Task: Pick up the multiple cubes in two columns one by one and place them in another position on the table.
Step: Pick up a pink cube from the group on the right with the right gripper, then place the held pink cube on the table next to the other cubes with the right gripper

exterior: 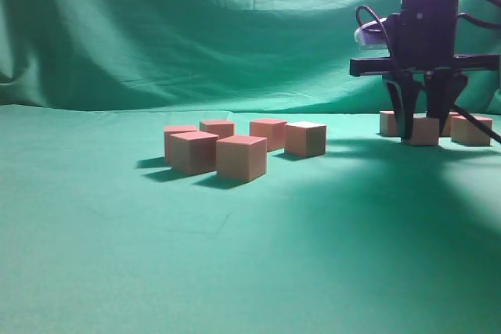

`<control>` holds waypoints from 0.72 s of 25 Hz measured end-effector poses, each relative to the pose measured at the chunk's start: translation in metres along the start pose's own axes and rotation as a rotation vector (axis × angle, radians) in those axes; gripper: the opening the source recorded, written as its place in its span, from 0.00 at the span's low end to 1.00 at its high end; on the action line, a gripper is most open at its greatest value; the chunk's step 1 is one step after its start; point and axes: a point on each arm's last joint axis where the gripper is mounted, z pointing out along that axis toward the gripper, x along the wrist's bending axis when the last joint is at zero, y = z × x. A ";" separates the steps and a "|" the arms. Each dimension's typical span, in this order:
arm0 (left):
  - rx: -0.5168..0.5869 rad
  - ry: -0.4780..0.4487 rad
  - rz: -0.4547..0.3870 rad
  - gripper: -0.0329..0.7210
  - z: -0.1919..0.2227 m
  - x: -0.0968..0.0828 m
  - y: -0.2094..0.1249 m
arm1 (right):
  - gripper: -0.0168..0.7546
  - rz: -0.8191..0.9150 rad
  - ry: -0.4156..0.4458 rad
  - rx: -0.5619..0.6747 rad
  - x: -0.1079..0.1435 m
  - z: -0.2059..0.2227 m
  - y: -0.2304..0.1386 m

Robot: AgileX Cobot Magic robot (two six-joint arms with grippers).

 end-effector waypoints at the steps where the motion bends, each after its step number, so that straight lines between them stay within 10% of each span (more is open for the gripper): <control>1: 0.000 0.000 0.000 0.04 0.000 0.000 0.000 | 0.36 0.000 -0.001 0.007 0.000 -0.004 -0.001; 18: 0.000 0.000 0.000 0.04 0.000 0.000 0.000 | 0.36 -0.177 0.085 -0.206 0.046 -0.139 -0.058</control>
